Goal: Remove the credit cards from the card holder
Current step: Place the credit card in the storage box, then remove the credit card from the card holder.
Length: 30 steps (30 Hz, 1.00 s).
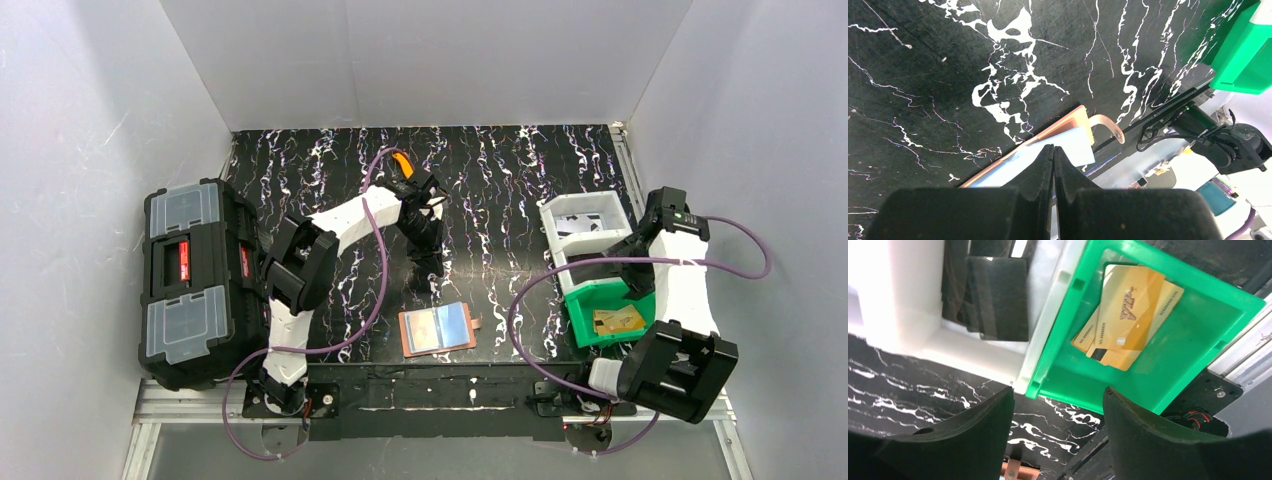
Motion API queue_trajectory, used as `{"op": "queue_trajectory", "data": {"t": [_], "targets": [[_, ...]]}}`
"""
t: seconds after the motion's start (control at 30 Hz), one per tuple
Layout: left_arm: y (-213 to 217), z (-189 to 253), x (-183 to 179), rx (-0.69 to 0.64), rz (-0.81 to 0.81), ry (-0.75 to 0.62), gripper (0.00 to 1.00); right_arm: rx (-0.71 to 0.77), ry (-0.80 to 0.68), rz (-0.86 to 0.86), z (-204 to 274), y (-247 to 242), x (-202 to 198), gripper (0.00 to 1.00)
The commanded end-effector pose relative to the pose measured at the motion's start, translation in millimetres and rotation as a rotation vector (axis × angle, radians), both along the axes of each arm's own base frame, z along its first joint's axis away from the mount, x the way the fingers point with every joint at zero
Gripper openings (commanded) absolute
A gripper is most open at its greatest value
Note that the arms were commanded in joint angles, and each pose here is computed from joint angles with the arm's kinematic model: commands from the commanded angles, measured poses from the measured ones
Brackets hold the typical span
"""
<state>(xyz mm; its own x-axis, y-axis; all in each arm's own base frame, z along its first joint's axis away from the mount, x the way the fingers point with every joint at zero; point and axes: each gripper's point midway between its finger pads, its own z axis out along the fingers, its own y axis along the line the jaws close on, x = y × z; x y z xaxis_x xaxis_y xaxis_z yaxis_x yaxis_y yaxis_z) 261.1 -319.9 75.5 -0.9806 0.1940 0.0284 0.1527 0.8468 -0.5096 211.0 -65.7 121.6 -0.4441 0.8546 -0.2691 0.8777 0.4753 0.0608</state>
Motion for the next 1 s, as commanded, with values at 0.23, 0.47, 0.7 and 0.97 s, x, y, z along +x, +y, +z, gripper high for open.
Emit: {"op": "queue_trajectory", "data": {"t": [0.23, 0.47, 0.7, 0.97], "targets": [[19, 16, -13, 0.045, 0.021, -0.060, 0.00, 0.135, -0.228, 0.441, 38, 108, 35, 0.75], [64, 8, -38, 0.168, 0.095, -0.086, 0.00, 0.303, -0.280, 0.695, 34, 200, 21, 0.70], [125, -8, -64, 0.294, 0.224, -0.081, 0.02, 0.288, -0.256, 0.989, 17, 277, -3, 0.69], [160, -10, -75, 0.293, 0.332, -0.045, 0.03, 0.134, -0.125, 1.261, -10, 345, -24, 0.69]]}}
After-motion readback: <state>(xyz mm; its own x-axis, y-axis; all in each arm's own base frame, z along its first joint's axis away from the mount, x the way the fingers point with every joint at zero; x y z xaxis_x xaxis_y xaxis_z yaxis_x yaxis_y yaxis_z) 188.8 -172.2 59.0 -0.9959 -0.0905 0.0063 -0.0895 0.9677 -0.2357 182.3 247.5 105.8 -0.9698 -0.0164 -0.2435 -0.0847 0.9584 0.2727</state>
